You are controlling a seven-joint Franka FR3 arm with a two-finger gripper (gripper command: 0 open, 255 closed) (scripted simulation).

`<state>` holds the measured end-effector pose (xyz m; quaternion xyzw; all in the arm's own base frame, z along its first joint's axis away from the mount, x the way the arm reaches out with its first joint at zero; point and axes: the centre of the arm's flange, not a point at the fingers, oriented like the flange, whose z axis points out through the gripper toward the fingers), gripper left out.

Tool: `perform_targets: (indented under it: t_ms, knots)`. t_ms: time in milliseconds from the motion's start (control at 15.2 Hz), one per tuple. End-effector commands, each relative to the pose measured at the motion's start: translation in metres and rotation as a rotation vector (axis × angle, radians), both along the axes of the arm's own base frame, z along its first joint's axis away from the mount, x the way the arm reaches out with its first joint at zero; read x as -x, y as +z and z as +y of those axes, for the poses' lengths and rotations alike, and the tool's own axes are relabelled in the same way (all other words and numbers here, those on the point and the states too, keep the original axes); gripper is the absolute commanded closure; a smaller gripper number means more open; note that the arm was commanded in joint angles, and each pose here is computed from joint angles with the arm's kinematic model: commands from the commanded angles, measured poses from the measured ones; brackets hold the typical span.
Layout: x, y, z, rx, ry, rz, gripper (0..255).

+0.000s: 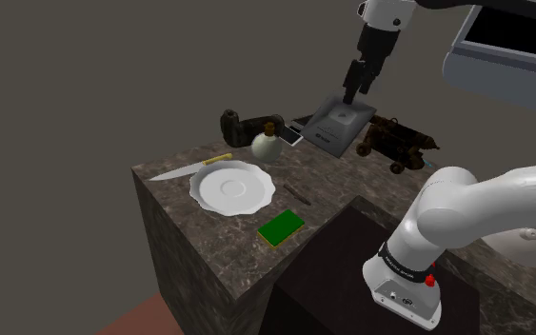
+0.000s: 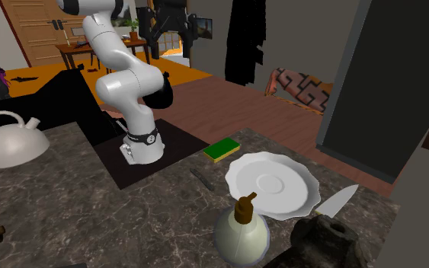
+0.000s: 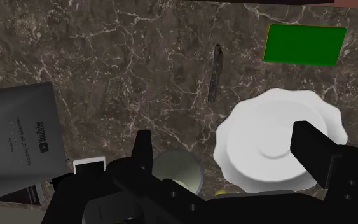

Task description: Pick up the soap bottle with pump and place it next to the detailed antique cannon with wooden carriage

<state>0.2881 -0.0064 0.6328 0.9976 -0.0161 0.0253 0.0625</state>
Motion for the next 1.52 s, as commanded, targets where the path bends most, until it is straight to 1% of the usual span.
perform_targets:
  t_ms: [0,1452]
  knots:
    - [0.0,0.0,0.0,0.0,0.0,0.0,0]
    - [-0.237,-0.161,-0.083,-0.125,0.011,0.03,0]
